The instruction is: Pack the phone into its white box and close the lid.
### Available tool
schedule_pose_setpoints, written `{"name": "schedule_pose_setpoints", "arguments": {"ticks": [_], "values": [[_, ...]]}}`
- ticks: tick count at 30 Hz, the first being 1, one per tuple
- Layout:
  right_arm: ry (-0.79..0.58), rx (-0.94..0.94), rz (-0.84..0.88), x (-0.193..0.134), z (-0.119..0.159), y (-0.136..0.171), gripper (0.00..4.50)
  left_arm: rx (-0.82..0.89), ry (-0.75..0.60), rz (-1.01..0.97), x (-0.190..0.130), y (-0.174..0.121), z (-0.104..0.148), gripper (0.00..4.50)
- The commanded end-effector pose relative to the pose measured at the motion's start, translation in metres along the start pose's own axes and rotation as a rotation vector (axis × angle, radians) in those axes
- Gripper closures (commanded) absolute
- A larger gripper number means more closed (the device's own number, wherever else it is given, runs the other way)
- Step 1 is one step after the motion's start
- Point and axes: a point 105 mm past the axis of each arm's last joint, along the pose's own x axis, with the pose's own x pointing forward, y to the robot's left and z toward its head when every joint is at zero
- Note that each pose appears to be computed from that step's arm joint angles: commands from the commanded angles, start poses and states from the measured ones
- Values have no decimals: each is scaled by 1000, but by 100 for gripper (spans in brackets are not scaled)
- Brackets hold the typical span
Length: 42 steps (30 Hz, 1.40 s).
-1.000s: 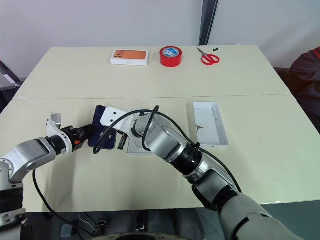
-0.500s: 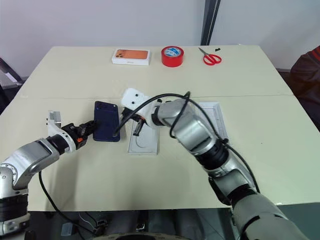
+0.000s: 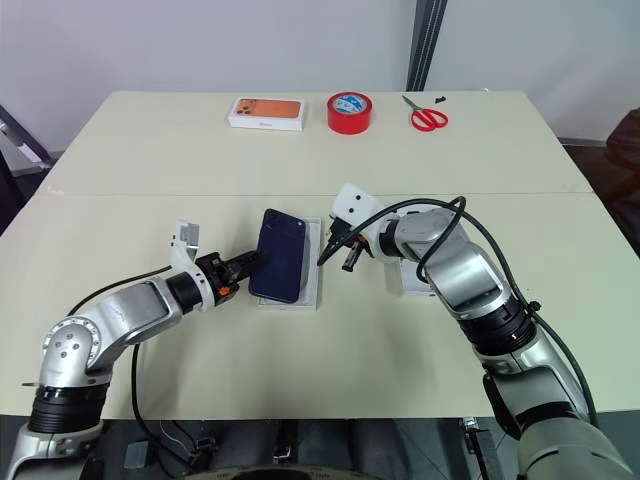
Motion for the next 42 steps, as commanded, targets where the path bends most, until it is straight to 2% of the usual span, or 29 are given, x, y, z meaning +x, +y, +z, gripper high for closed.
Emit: {"name": "schedule_pose_setpoints", "arguments": {"ticks": [1, 6, 8, 9, 15, 28, 32, 35, 38, 42], "values": [[-58, -31, -16, -5, 14, 1, 450, 20, 4, -20, 7, -9, -1, 447], [-65, -36, -9, -4, 16, 4, 450, 25, 20, -35, 12, -12, -5, 447], [-64, -37, -7, -3, 16, 5, 450, 25, 26, -44, 15, -14, -6, 356], [-64, -36, -6, -3, 16, 5, 450, 28, 31, -46, 16, -14, -7, 328], [-74, -39, -3, -2, 20, 6, 450, 79, 65, -26, 15, -13, -12, 31], [-78, -41, -6, -2, 22, 4, 450, 404, 109, 41, -7, -23, 9, 31], [-75, -41, -5, -2, 21, 4, 450, 496, 90, 55, -15, -29, 22, 31], [-43, -40, 3, 0, 16, 7, 450, 634, 24, 173, -22, -13, 44, 31], [-12, -26, 11, 5, 10, 11, 450, 780, 0, 279, -27, 4, 56, 113], [51, -31, 10, 17, -1, 18, 450, 965, 69, 362, -23, 28, 52, 323]]}}
